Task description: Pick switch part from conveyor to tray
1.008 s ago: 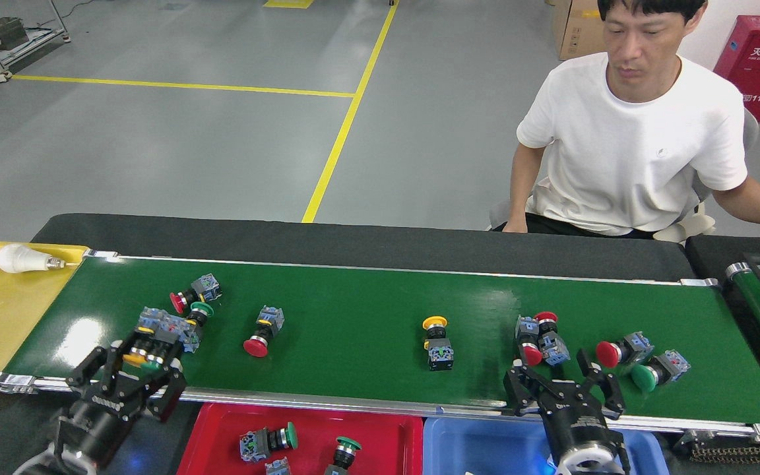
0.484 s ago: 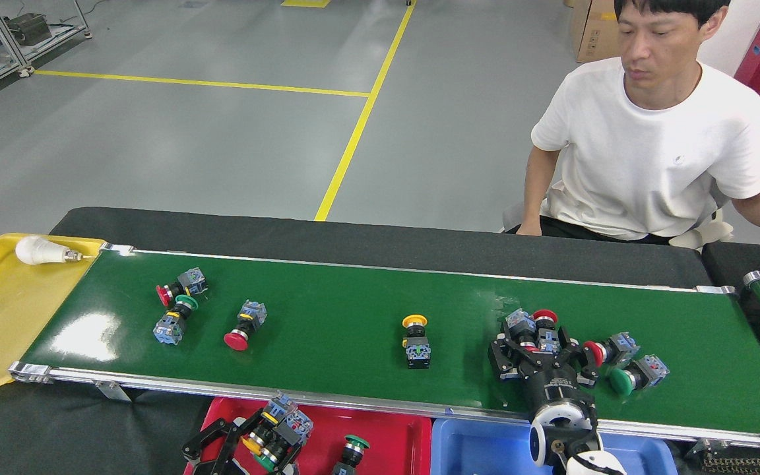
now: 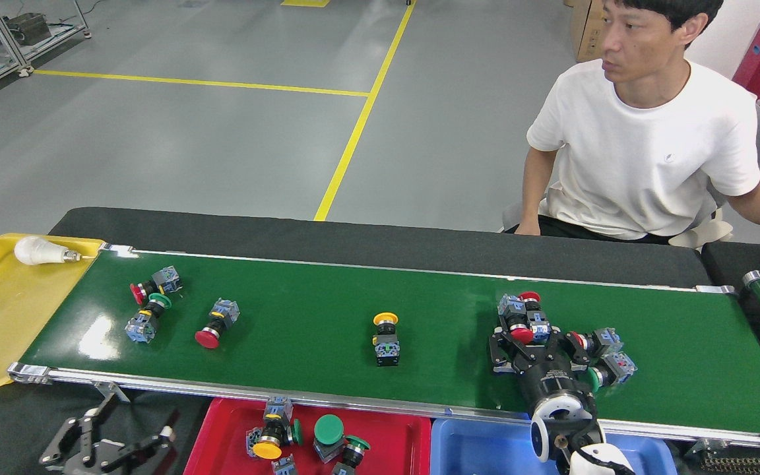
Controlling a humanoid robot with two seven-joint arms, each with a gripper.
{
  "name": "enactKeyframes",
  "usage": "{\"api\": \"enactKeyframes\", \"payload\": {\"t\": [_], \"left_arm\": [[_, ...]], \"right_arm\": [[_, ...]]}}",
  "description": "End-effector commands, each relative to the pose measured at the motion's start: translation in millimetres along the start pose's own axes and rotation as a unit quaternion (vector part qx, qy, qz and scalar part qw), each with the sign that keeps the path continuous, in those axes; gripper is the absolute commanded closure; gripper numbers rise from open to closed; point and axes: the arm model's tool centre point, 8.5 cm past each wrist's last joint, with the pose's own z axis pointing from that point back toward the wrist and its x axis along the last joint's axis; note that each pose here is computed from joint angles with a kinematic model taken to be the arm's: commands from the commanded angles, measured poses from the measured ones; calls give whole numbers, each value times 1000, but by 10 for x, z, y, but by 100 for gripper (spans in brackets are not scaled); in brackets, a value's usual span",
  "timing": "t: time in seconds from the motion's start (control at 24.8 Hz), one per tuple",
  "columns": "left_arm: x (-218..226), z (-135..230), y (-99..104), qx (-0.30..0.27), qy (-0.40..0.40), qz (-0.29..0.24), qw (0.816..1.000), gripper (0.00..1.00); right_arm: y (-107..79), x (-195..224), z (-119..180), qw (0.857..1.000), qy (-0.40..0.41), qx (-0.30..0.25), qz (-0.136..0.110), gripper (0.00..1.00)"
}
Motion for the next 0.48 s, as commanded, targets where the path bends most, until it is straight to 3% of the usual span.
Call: {"api": "enactKeyframes", "payload": {"t": [0.0, 0.08, 0.16, 0.28, 0.44], "left_arm": [[-106, -19, 1, -4, 18, 3, 1000, 0], [-129, -39, -4, -5, 21, 4, 1000, 0], [-142, -78, 41, 1, 25, 2, 1000, 0], [-197, -291, 248, 25, 51, -13, 998, 0], [-153, -683, 314, 22, 44, -26, 998, 0]], "right_arm": [[-174, 70, 79, 999, -39, -27, 7, 58], [-180, 241, 278, 993, -110, -37, 10, 57], [-119, 452, 504, 978, -204, -37, 21, 56], [36, 797, 823, 935, -351, -26, 30, 55], [158, 1234, 1127, 880, -473, -20, 29, 55]]}}
